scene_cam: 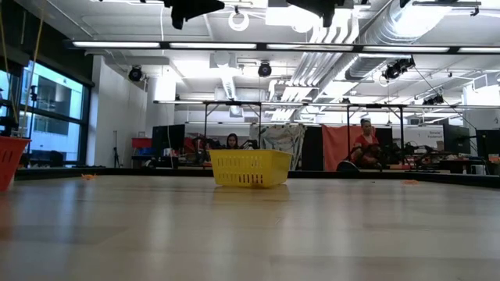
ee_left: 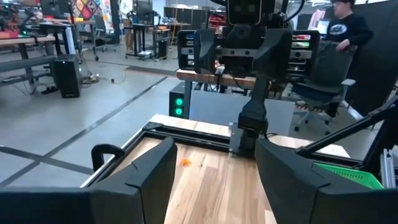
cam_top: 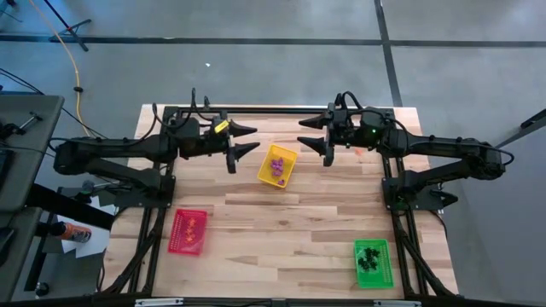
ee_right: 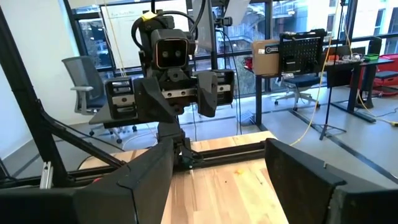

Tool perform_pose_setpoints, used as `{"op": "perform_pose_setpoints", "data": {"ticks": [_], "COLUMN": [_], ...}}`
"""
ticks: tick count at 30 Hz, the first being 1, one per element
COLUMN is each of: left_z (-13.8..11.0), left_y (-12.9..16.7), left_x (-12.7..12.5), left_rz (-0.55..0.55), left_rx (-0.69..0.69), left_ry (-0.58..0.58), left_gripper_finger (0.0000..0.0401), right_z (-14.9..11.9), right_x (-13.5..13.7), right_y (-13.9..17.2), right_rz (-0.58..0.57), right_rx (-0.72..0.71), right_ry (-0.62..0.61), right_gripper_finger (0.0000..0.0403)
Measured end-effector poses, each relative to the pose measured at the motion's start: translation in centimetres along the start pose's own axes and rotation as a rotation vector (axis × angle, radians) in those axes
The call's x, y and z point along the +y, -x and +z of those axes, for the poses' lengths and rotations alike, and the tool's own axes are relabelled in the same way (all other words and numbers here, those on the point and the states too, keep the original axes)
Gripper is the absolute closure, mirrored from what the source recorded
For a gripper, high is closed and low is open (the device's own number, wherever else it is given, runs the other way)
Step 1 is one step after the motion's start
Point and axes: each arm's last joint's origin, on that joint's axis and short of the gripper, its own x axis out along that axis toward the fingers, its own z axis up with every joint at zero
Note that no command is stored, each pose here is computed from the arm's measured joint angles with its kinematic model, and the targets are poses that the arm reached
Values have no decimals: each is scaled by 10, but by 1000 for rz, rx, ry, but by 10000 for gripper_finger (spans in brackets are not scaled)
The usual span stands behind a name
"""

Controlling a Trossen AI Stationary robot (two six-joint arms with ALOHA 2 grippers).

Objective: Sort Halloween decoration
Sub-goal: Put the left orange spider toy into the red bin

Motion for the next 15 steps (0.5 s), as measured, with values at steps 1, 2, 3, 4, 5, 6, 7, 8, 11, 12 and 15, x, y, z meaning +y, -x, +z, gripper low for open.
{"op": "perform_pose_setpoints", "data": {"ticks": [1, 2, 3, 4, 5, 6, 7, 8, 11, 12, 15], "left_z": [0, 0, 0, 0, 0, 0, 0, 2, 15, 20, 26], "left_y": [0, 0, 0, 0, 0, 0, 0, 0, 3, 4, 6], "left_x": [0, 0, 0, 0, 0, 0, 2, 5, 26, 35, 71], "left_rz": [0, 0, 0, 0, 2, 16, 48, 100, 282, 345, 518], "left_rx": [0, 0, 0, 0, 1, 0, 2, 19, 144, 204, 448], "left_ry": [0, 0, 0, 0, 0, 6, 24, 48, 67, 62, 106], "left_gripper_finger": [192, 192, 192, 192, 192, 192, 192, 192, 192, 192, 192], "right_z": [0, 0, 0, 0, 0, 0, 0, 0, 0, 0, 0], "right_x": [0, 0, 0, 0, 0, 0, 0, 0, -1, -1, -2], "right_y": [0, 0, 0, 0, 0, 0, 0, 0, 0, 0, 0], "right_rz": [0, 0, 0, 0, 0, 0, 0, 0, -20, -22, -32], "right_rx": [0, 1, 1, 3, 3, 3, 3, 3, 1, 1, 1], "right_ry": [0, 0, 0, 0, 0, 0, 0, 0, 0, 0, 0], "right_gripper_finger": [155, 155, 155, 155, 155, 155, 155, 155, 155, 155, 155]}}
